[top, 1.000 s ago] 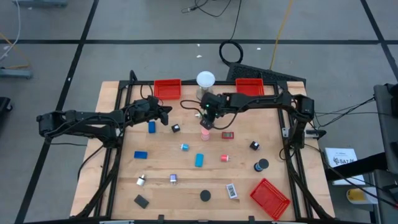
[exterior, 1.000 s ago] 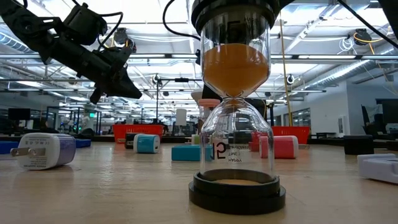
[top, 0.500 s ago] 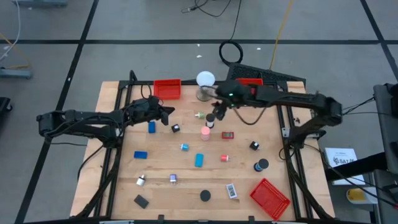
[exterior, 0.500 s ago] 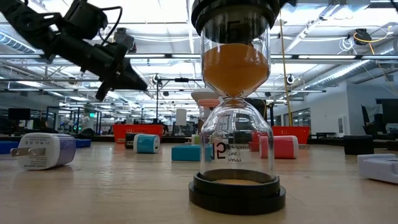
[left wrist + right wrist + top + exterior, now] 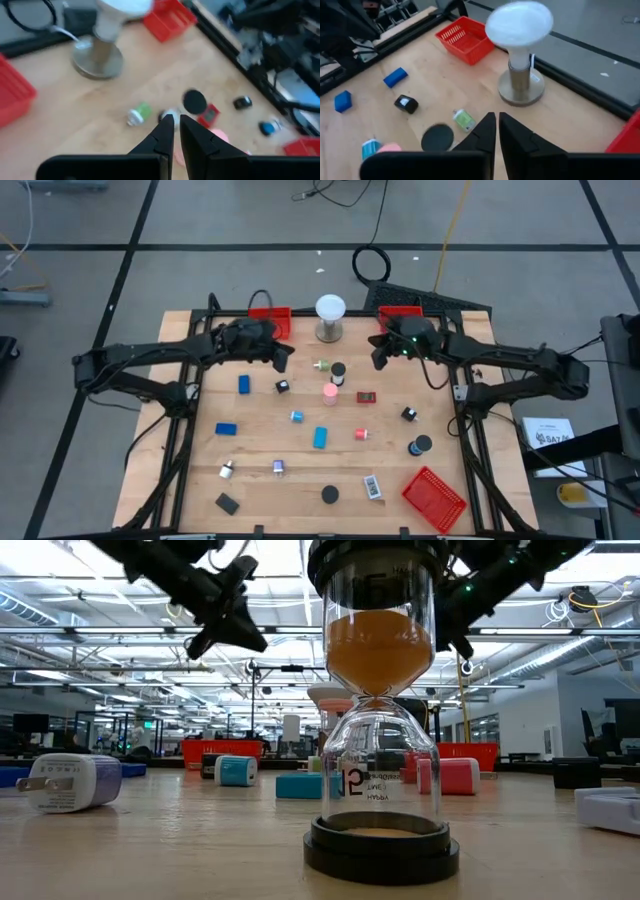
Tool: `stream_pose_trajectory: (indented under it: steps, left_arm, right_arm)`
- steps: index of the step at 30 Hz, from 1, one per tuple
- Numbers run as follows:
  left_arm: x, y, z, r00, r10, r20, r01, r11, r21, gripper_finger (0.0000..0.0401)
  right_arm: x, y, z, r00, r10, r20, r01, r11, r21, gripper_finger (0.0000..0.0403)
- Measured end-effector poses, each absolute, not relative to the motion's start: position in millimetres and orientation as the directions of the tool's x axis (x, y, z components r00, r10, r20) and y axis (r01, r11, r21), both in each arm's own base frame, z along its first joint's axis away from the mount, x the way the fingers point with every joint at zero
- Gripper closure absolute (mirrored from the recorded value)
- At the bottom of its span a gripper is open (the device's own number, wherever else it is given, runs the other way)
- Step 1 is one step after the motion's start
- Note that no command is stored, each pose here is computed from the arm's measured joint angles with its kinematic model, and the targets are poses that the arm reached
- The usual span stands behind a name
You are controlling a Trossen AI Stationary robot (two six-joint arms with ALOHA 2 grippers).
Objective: Pick & Place Office items
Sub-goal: Put the white hourglass into the top left red bin
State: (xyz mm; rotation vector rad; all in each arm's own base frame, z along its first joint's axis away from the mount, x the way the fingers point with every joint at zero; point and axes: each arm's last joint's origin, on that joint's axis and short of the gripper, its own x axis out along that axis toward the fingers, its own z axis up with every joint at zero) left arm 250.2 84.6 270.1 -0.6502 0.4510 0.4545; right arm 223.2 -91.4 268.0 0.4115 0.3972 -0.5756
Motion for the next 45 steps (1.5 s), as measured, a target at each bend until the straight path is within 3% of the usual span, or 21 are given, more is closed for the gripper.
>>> stream_pose_trajectory:
  steps: [13, 18, 23, 27, 32, 37, 45]
  left_arm:
    - [336.7, 85.7, 303.0, 0.653, 0.154, -0.741, -0.581, 0.729, -0.361, 0.0361]
    - [364.8, 84.4, 294.6, 0.612, 0.149, -0.776, -0.583, 0.748, -0.316, 0.0307]
    - [386.1, 83.3, 271.0, 0.574, 0.136, -0.807, -0.581, 0.763, -0.284, 0.0222]
    - [394.7, 85.4, 257.0, 0.546, 0.204, -0.812, -0.578, 0.793, -0.19, 0.0153]
    - [403.2, 86.4, 255.7, 0.595, 0.217, -0.774, -0.49, 0.861, -0.136, 0.0088]
    - [409.6, 81.3, 259.5, 0.653, 0.193, -0.732, -0.398, 0.91, -0.115, 0.0053]
    - [413.9, 82.3, 254.0, 0.644, 0.242, -0.726, -0.408, 0.911, -0.058, 0.0045]
  right_arm:
    - [215.5, -90.2, 263.8, 0.77, -0.447, -0.456, 0.588, 0.775, 0.233, 0.0397]
    - [215.5, -90.2, 263.6, 0.769, -0.446, -0.457, 0.587, 0.776, 0.23, 0.0402]
    - [215.4, -90.1, 263.3, 0.768, -0.445, -0.461, 0.588, 0.775, 0.232, 0.0402]
    - [215.4, -90.1, 263.4, 0.768, -0.446, -0.46, 0.588, 0.775, 0.232, 0.0401]
    - [215.5, -90.1, 263.4, 0.769, -0.446, -0.459, 0.588, 0.774, 0.233, 0.0402]
    - [215.5, -90.1, 263.5, 0.769, -0.446, -0.458, 0.589, 0.773, 0.237, 0.0402]
    - [215.6, -90.2, 263.9, 0.77, -0.446, -0.455, 0.589, 0.771, 0.241, 0.0402]
